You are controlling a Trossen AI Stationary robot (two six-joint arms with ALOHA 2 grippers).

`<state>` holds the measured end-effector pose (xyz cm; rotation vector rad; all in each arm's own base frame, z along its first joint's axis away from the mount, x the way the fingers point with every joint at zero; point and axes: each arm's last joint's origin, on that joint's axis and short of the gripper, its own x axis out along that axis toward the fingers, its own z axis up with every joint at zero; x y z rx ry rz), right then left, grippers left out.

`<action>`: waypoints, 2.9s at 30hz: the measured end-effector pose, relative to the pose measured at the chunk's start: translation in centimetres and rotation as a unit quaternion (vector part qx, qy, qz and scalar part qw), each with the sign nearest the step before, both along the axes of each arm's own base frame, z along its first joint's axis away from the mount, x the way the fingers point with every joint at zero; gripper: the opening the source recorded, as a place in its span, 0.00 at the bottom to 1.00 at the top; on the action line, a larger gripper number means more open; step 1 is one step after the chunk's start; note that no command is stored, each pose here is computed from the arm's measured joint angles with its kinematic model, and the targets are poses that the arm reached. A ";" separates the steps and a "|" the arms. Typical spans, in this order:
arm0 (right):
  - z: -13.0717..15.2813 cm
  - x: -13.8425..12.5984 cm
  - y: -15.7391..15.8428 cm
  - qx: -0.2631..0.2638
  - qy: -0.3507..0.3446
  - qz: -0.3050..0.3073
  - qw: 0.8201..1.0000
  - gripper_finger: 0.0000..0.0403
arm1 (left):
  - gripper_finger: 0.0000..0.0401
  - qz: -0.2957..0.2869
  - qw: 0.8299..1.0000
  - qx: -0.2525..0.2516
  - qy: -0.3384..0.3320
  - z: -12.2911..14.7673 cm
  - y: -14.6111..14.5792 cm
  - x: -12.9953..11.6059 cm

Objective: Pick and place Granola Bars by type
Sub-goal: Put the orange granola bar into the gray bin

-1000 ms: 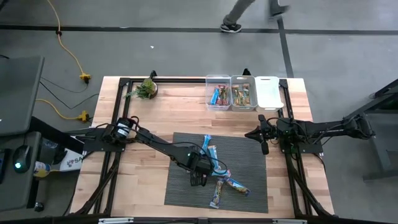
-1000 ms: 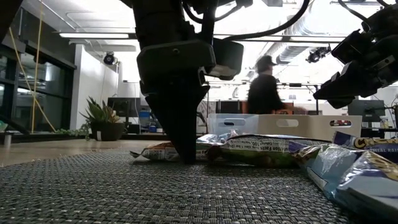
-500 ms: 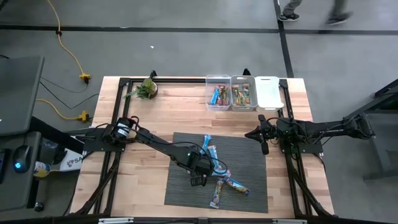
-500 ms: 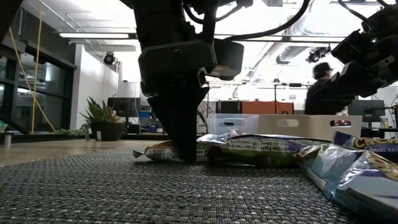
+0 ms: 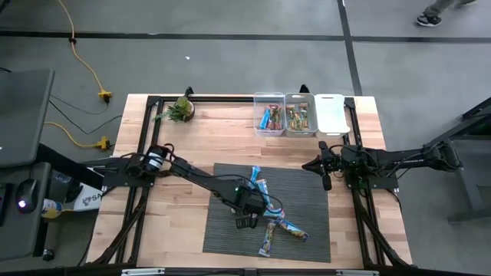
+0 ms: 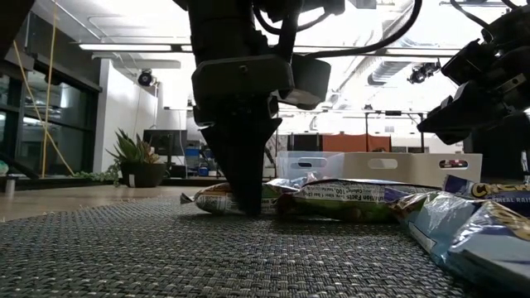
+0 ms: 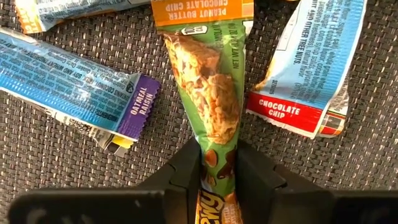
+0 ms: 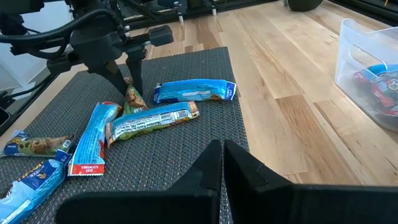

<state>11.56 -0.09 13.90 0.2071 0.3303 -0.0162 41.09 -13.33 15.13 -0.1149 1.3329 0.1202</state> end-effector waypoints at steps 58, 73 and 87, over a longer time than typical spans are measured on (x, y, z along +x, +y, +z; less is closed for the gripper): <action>0.0 0.0 0.0 0.000 0.000 0.000 1.000 0.00 | 0.19 -0.050 0.803 -0.032 -0.592 27.0 11.5 8.2; 0.0 0.0 0.0 0.000 0.000 0.000 1.000 0.00 | 0.19 0.176 0.740 -0.088 -0.643 25.9 25.6 8.5; 0.0 0.0 0.0 0.000 -0.001 0.000 1.000 0.00 | 0.19 0.436 0.684 -0.239 -0.534 12.6 33.9 12.3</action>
